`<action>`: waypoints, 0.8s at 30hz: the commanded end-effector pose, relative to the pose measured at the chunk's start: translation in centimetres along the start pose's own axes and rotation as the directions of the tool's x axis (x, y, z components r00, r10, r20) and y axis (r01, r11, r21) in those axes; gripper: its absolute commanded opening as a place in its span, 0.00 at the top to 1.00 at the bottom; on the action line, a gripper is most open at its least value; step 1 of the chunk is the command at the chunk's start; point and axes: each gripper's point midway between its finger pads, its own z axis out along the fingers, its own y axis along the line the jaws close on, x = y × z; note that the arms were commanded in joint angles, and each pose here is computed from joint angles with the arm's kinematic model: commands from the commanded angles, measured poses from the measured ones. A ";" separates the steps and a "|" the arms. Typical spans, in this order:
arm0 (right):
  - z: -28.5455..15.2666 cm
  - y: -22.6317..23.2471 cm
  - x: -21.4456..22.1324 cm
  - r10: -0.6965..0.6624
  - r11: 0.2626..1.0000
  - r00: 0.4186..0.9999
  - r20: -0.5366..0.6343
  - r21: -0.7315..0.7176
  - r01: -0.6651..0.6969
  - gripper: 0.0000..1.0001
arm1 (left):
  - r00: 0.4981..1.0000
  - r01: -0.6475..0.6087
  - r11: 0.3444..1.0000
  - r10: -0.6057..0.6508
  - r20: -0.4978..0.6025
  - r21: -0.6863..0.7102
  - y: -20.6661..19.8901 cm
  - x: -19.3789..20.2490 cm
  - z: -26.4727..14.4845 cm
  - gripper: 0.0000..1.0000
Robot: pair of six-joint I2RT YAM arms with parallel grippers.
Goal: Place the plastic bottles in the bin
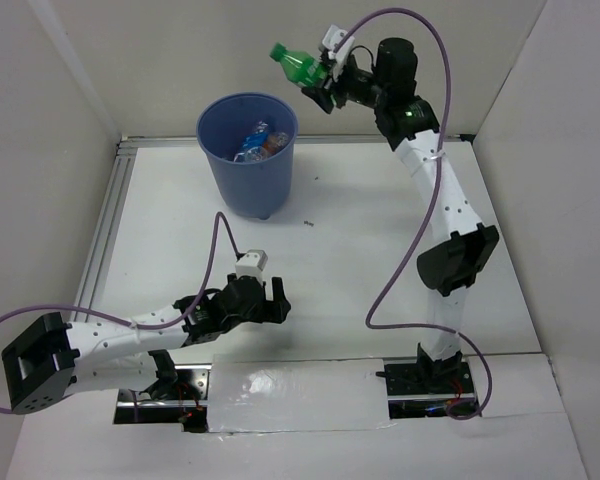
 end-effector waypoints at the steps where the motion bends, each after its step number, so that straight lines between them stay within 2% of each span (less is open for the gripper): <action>1: 3.0 1.4 -0.8 0.055 0.998 0.997 0.062 -0.041 -0.052 0.77 | 0.996 0.001 0.998 -0.006 0.092 0.060 -2.2 -3.0 -0.5 0.05; 5: 7.1 6.2 -2.3 0.077 0.992 0.991 0.108 -0.108 -0.066 0.73 | 0.995 0.003 0.998 -0.010 0.098 0.066 -2.5 -3.3 -0.5 0.05; 8: 9.3 7.4 -2.4 0.101 0.991 0.986 0.132 -0.100 -0.088 0.60 | 0.995 0.006 0.997 -0.014 0.104 0.073 -2.6 -3.5 -0.9 0.05; 10: 10.6 8.0 -1.3 0.137 0.988 0.984 0.117 -0.091 -0.127 0.41 | 0.993 0.005 0.997 -0.013 0.114 0.079 -2.8 -3.7 -1.1 0.05; 11: 10.9 8.4 -2.3 0.139 0.987 0.981 0.137 -0.097 -0.126 0.29 | 0.992 0.009 0.997 -0.019 0.128 0.080 -2.8 -4.0 -1.4 0.05; 14: 11.0 7.5 -2.3 0.155 0.987 0.979 0.133 -0.051 -0.149 0.01 | 0.990 0.020 0.997 -0.031 0.138 0.079 -2.6 -4.2 -1.7 0.05; 16: 9.6 6.7 -5.1 0.136 0.991 0.977 0.167 -0.019 -0.135 0.01 | 0.989 0.023 0.996 -0.035 0.143 0.086 -2.7 -4.4 -1.9 0.05; 18: 8.4 5.2 -5.3 0.144 0.987 0.979 0.146 0.044 -0.152 0.01 | 0.988 0.024 0.997 -0.036 0.150 0.079 -2.6 -4.5 -1.9 0.05; 19: 7.1 4.6 -6.8 0.139 0.986 0.978 0.153 0.066 -0.150 0.01 | 0.987 0.017 0.996 -0.030 0.156 0.084 -2.6 -4.7 -2.0 0.05; 22: 4.3 1.4 -4.9 0.173 0.960 0.983 0.062 0.212 -0.182 0.01 | 0.986 -0.002 0.996 -0.013 0.167 0.090 -3.0 -5.2 -2.2 0.05; 23: 2.2 0.3 -4.5 0.202 0.942 0.979 0.010 0.273 -0.197 0.01 | 0.984 -0.013 0.995 -0.005 0.178 0.097 -3.4 -5.7 -2.4 0.04; 24: 1.2 0.1 -2.5 0.241 0.929 0.969 -0.050 0.302 -0.215 0.01 | 0.981 -0.031 0.994 0.010 0.194 0.106 -3.7 -6.3 -2.7 0.04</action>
